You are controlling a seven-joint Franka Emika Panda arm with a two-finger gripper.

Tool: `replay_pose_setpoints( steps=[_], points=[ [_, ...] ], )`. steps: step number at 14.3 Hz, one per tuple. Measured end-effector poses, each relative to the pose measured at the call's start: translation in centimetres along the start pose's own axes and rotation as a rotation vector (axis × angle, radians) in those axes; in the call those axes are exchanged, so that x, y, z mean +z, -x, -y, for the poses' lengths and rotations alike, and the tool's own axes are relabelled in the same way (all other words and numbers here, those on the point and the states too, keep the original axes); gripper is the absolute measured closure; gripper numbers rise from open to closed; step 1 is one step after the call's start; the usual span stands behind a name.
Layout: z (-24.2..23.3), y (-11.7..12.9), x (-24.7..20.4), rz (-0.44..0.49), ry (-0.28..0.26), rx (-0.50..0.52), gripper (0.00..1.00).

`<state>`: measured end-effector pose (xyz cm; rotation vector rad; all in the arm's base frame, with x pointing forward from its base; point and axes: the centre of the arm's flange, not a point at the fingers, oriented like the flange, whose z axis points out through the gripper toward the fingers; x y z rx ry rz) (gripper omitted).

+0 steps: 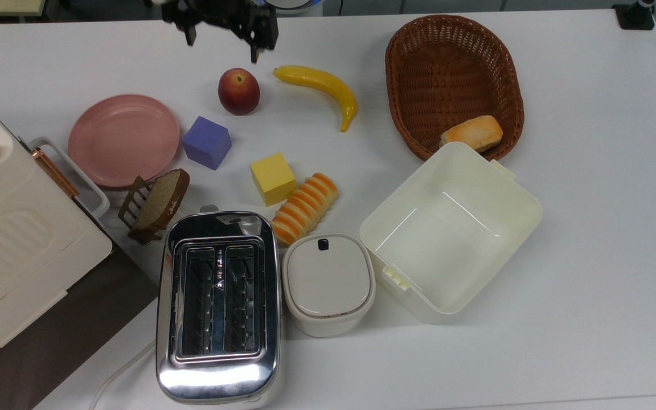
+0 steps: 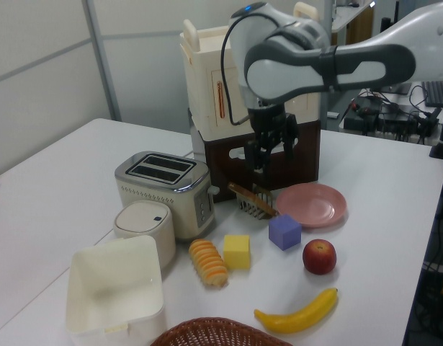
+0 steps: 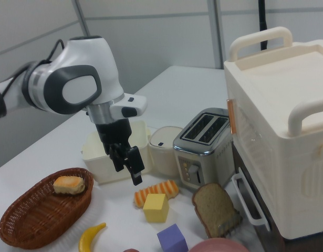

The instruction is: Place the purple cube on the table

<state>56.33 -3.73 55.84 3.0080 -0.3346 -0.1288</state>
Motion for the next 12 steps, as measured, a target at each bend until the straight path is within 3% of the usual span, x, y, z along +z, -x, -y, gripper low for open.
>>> replay_pose_setpoints(
  steps=[4,7,12],
  points=[
    [-1.3,0.3,-1.3,-0.017,-0.023,-0.005,0.00],
    [-1.7,0.8,-1.2,0.029,-0.019,-0.106,0.00],
    [-1.6,0.8,-1.9,0.020,-0.049,-0.125,0.00]
  ],
)
